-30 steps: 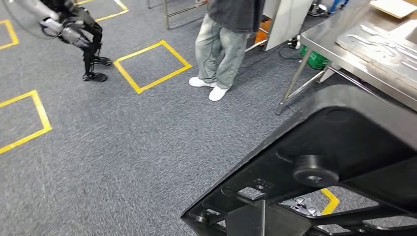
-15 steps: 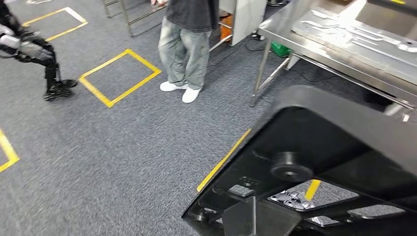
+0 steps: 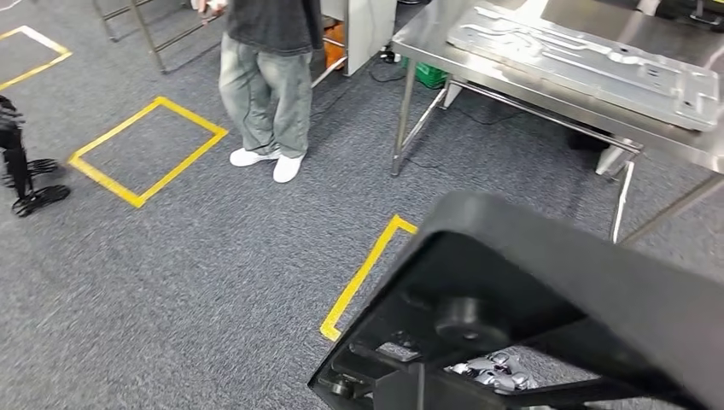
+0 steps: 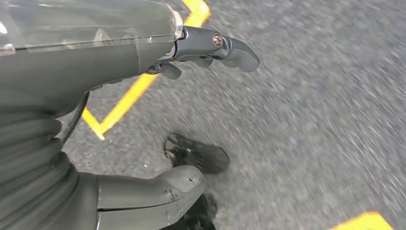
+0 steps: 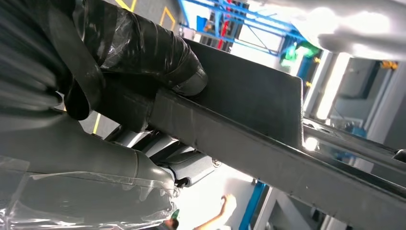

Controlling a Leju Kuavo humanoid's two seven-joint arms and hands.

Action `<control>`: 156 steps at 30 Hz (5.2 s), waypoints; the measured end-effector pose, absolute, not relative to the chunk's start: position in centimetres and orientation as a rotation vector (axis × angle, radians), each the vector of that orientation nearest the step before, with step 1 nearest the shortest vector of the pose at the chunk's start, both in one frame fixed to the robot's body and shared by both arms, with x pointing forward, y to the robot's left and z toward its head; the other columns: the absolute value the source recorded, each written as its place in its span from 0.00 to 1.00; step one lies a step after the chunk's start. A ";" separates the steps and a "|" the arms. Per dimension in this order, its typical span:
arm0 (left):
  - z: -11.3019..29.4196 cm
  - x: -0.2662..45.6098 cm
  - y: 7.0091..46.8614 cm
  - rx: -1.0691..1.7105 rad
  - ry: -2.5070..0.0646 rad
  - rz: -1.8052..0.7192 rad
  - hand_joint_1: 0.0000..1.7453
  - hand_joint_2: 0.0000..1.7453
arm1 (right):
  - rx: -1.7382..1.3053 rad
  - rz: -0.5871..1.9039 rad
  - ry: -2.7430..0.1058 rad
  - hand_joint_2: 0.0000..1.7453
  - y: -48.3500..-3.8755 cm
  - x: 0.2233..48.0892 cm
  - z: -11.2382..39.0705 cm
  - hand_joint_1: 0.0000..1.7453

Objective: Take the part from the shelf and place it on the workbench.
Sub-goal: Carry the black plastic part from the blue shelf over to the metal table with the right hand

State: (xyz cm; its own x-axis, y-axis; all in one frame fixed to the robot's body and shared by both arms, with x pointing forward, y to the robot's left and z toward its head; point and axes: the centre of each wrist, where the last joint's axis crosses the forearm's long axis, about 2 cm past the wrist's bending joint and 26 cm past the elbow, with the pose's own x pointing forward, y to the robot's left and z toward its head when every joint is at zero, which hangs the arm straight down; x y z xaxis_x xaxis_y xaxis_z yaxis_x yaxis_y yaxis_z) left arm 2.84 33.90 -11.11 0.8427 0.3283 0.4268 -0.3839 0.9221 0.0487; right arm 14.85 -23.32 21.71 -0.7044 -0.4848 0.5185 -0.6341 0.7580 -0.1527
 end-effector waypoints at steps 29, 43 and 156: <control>-11.2 2.8 32.9 0.112 -0.461 0.431 0.00 1.00 | 0.863 0.433 -2.445 1.00 -24.8 16.0 21.6 1.00; -11.2 2.7 32.7 0.080 -0.457 0.454 0.00 1.00 | 0.884 0.429 -2.421 1.00 -24.9 16.4 21.5 1.00; -11.2 2.7 33.3 0.038 -0.509 0.421 0.00 1.00 | 0.771 0.347 -2.467 1.00 -24.5 17.4 22.1 1.00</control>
